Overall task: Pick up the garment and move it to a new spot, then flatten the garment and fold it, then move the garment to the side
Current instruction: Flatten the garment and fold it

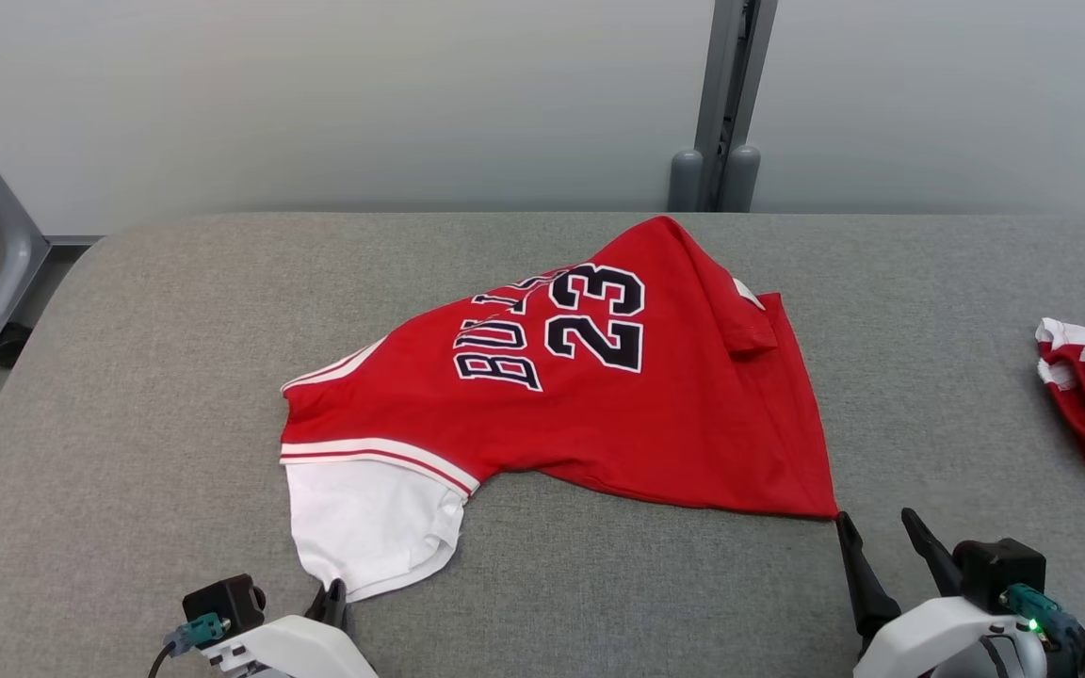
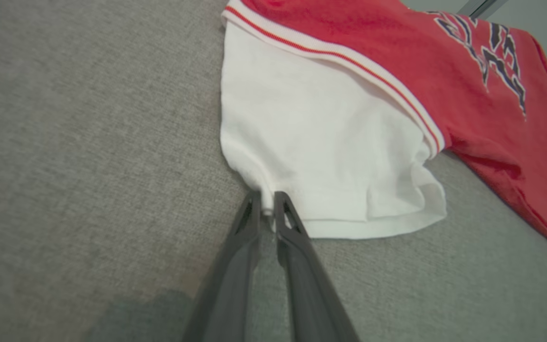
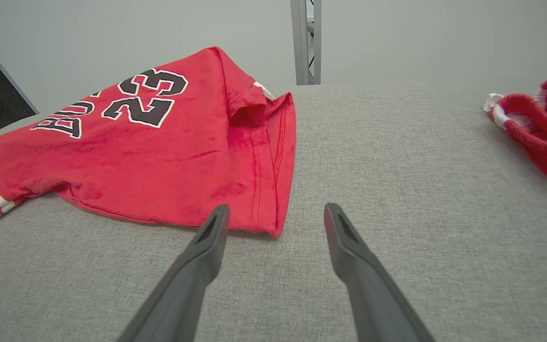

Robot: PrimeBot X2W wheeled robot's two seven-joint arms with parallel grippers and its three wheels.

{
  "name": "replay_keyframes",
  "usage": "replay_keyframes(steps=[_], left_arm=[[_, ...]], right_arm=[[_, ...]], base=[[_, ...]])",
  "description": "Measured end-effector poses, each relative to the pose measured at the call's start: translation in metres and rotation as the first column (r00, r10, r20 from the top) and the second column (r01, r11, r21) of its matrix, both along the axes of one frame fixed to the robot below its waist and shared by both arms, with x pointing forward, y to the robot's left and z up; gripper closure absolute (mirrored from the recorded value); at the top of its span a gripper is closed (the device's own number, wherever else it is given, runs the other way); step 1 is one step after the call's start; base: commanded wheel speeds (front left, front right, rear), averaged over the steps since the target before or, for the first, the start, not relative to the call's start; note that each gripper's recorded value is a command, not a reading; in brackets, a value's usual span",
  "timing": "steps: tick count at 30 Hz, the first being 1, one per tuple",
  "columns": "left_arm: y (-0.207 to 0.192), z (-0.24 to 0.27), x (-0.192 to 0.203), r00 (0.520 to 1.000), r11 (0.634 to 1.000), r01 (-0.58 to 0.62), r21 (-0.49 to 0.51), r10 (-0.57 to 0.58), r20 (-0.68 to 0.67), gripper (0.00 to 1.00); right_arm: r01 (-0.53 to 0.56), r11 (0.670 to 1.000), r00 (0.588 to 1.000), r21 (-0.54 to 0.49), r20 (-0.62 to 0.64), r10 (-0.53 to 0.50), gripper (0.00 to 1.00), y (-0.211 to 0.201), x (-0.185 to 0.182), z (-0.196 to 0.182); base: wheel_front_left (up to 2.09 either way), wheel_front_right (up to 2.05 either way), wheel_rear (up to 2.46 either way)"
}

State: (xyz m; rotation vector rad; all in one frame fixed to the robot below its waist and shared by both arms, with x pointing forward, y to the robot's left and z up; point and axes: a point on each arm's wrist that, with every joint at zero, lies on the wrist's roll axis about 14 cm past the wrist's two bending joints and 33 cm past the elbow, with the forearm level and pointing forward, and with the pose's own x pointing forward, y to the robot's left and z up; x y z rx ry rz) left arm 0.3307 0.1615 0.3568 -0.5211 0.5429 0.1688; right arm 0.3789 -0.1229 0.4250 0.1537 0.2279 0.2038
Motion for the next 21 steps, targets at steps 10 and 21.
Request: replay_keyframes(steps=[10, 21], left_arm=[[-0.005, 0.002, 0.009, 1.000, 1.000, 0.010, 0.003, -0.010, 0.020, 1.00], [0.006, 0.022, 0.016, 0.992, 0.999, -0.034, 0.010, 0.033, 0.121, 1.00]], right_arm=[[-0.007, 1.000, 0.998, 0.019, -0.070, 0.008, 0.00, 0.008, 0.017, -0.019], [-0.018, 0.999, 0.978, 0.052, -0.207, 0.028, 0.00, 0.027, 0.030, -0.049]], base=[[0.00, 0.00, 0.00], [0.00, 0.00, 0.00]])
